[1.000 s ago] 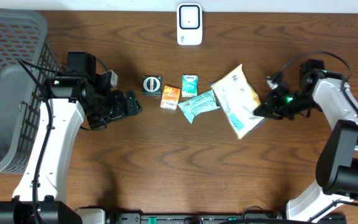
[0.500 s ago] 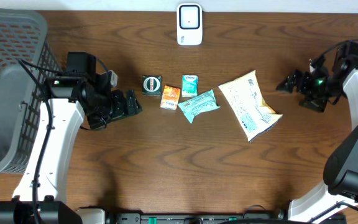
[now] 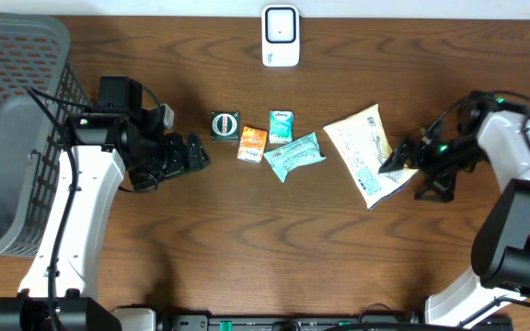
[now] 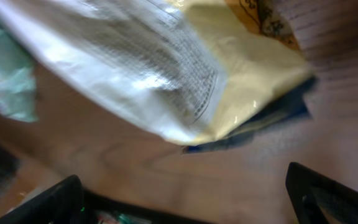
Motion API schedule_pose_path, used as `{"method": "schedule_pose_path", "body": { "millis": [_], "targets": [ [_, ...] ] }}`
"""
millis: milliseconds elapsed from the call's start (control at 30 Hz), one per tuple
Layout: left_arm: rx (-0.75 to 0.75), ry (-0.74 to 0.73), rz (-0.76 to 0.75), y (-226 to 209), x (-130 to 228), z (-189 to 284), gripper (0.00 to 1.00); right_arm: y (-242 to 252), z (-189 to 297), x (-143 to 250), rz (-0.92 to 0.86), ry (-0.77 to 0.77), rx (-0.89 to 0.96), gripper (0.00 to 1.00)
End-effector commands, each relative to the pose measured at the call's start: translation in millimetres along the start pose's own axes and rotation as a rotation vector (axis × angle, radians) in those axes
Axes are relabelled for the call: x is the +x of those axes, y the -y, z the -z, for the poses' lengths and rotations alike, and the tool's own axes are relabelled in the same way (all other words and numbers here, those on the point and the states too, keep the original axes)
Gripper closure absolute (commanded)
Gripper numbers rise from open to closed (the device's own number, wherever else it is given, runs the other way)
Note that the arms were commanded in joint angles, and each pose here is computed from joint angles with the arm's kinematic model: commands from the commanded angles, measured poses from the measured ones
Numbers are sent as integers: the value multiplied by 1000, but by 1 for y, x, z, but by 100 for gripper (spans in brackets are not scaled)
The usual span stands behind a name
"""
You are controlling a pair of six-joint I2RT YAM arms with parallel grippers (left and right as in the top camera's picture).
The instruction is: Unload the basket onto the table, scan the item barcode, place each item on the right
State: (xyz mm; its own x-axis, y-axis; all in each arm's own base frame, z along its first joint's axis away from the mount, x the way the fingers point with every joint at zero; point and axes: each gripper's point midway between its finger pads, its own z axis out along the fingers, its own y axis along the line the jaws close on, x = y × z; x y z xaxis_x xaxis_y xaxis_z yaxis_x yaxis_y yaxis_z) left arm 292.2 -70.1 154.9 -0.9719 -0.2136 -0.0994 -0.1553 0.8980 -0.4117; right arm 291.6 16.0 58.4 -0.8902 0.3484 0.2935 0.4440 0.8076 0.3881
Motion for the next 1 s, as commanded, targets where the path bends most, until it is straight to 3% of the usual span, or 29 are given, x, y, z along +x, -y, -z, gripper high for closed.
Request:
{"method": "schedule_pose_path", "body": {
  "millis": [0, 233, 500, 967],
  "targets": [
    [3, -12, -11, 0, 1, -3, 2, 12, -15, 2, -89, 25, 55, 1],
    [3, -12, -11, 0, 1, -3, 2, 12, -33, -35, -158, 185, -19, 1],
    [3, -12, -11, 0, 1, -3, 2, -26, -34, -62, -30, 287, -256, 1],
    [3, -12, -11, 0, 1, -3, 2, -4, -71, -24, -304, 146, -247, 1]
  ]
}}
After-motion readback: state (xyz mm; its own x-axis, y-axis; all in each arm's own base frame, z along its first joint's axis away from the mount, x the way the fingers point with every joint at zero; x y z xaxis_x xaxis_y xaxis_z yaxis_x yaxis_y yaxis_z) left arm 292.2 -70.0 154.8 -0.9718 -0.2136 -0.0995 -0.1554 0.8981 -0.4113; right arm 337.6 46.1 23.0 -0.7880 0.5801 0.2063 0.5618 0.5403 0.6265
